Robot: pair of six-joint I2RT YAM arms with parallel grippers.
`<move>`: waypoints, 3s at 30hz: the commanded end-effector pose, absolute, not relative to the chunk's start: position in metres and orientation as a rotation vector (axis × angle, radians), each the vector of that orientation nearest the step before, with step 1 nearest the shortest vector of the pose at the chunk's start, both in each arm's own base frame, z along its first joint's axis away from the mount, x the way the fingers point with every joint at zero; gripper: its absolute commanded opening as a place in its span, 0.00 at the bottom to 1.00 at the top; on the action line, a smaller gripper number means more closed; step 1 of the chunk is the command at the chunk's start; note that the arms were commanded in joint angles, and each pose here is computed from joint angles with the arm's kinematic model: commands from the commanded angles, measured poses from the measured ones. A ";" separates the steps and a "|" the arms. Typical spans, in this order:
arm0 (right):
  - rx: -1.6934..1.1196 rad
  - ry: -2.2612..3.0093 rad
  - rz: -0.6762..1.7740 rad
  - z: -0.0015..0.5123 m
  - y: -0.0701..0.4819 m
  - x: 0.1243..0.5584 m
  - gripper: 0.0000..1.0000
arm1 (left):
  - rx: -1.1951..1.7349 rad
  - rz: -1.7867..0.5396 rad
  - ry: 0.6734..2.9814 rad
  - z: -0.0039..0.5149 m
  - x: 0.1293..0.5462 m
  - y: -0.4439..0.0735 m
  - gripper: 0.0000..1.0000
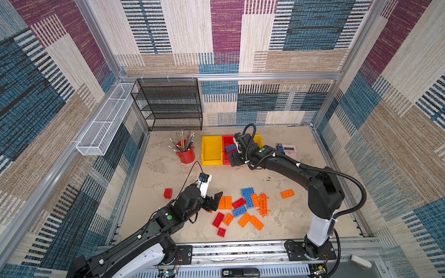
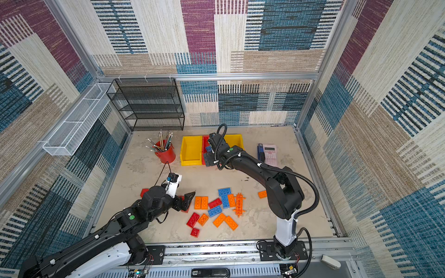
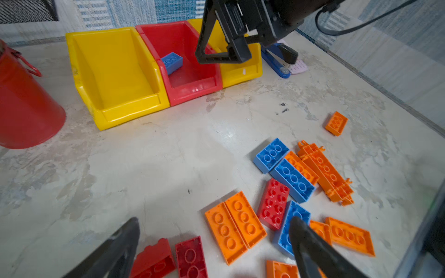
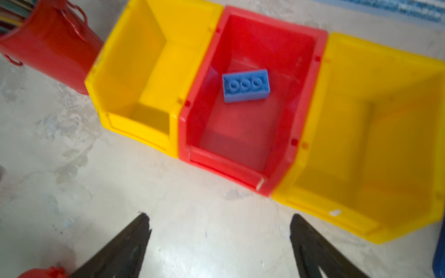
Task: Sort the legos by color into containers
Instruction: 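Return the right gripper to the pile and grasp another blue brick, then carry the second blue brick to the red bin and release it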
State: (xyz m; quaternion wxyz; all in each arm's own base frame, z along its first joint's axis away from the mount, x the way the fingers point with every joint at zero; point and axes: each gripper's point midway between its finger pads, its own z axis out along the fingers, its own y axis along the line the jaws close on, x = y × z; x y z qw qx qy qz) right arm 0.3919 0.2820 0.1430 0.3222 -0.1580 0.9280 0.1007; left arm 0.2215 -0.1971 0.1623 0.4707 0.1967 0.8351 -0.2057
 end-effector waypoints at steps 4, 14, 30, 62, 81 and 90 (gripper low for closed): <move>-0.302 2.498 0.298 0.122 0.255 0.333 0.90 | 0.609 -0.592 2.042 0.146 0.195 -0.222 0.98; -0.246 2.589 0.293 0.087 0.229 0.277 0.89 | 0.770 -0.545 2.032 0.132 0.167 -0.257 0.99; -0.276 2.633 0.302 0.060 0.252 0.277 0.84 | 0.722 -0.490 1.986 0.130 0.167 -0.234 0.99; -0.348 2.409 0.137 0.137 0.295 0.388 0.60 | 0.666 -0.415 1.943 0.149 0.178 -0.222 0.99; -0.370 2.381 0.151 0.126 0.317 0.516 0.63 | 0.569 -0.518 1.995 0.175 0.245 -0.227 0.99; -0.387 2.365 0.138 0.130 0.322 0.535 0.88 | 0.531 -0.516 2.014 0.172 0.252 -0.223 0.99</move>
